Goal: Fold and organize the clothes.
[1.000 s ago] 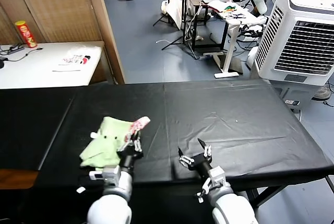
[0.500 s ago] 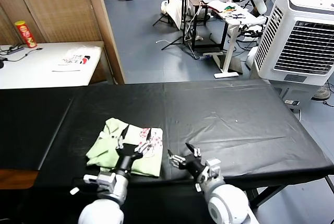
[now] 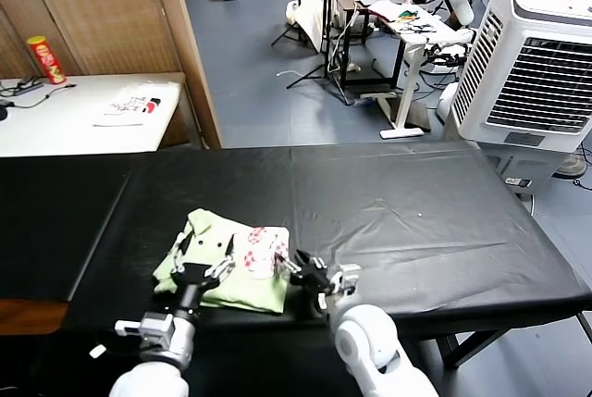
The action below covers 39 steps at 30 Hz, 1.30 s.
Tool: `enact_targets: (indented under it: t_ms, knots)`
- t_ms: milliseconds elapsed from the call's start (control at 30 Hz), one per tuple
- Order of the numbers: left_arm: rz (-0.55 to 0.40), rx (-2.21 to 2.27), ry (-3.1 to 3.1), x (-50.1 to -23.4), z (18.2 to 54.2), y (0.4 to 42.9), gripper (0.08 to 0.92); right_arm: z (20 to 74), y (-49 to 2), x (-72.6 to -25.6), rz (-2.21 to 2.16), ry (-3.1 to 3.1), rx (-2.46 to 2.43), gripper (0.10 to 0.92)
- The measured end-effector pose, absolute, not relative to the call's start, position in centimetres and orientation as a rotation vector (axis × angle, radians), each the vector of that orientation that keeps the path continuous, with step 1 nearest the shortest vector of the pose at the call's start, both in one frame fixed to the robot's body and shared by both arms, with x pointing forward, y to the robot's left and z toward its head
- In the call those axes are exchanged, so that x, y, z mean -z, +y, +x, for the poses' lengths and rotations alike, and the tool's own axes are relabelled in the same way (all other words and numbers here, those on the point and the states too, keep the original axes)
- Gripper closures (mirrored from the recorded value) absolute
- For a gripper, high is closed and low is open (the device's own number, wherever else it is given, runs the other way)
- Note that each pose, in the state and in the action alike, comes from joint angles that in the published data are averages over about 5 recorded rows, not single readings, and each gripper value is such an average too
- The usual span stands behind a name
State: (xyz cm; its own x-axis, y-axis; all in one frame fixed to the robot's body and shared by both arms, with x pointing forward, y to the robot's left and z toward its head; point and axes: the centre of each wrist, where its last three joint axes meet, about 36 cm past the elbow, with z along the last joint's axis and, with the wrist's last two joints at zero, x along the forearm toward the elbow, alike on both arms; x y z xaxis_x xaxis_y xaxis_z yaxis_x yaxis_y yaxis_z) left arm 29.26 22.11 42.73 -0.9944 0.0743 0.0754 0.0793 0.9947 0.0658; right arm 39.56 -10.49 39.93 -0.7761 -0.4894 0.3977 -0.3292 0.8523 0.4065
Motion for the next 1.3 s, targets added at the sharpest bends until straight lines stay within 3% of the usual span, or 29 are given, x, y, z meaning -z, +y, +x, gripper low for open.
enact_targets:
  t_ms: [133,233,600,700,1000,1100,1300]
  knots:
    - [-0.089,0.116,-3.064,-42.6,29.0,22.7,0.201,40.6,-10.0,-39.2,0.596,-2.51,0.451,0.757]
    - [-0.071,0.122,-3.067,-42.5,28.8,23.1,0.201,41.1,-10.1,-38.8,0.598,-2.519,0.438,0.866]
    - [-0.008,0.086,-3.063,-41.8,28.0,24.2,0.201,44.9,-14.1,-37.9,0.753,-2.739,0.019,0.885]
    - [-0.009,0.087,-3.066,-41.4,27.7,24.7,0.201,45.0,-15.9,-38.3,0.782,-2.761,-0.08,0.781]
    - [-0.008,0.075,-3.059,-41.1,26.7,26.0,0.201,38.7,-18.9,-40.2,0.59,-2.94,-0.262,0.3]
    - [0.0,0.044,-3.046,-41.4,26.2,26.6,0.201,35.3,-19.3,-40.5,0.493,-3.009,-0.275,0.235]
    - [0.015,0.077,-3.02,-41.3,24.0,28.1,0.201,27.8,-20.0,-40.6,0.315,-3.064,-0.29,0.225]
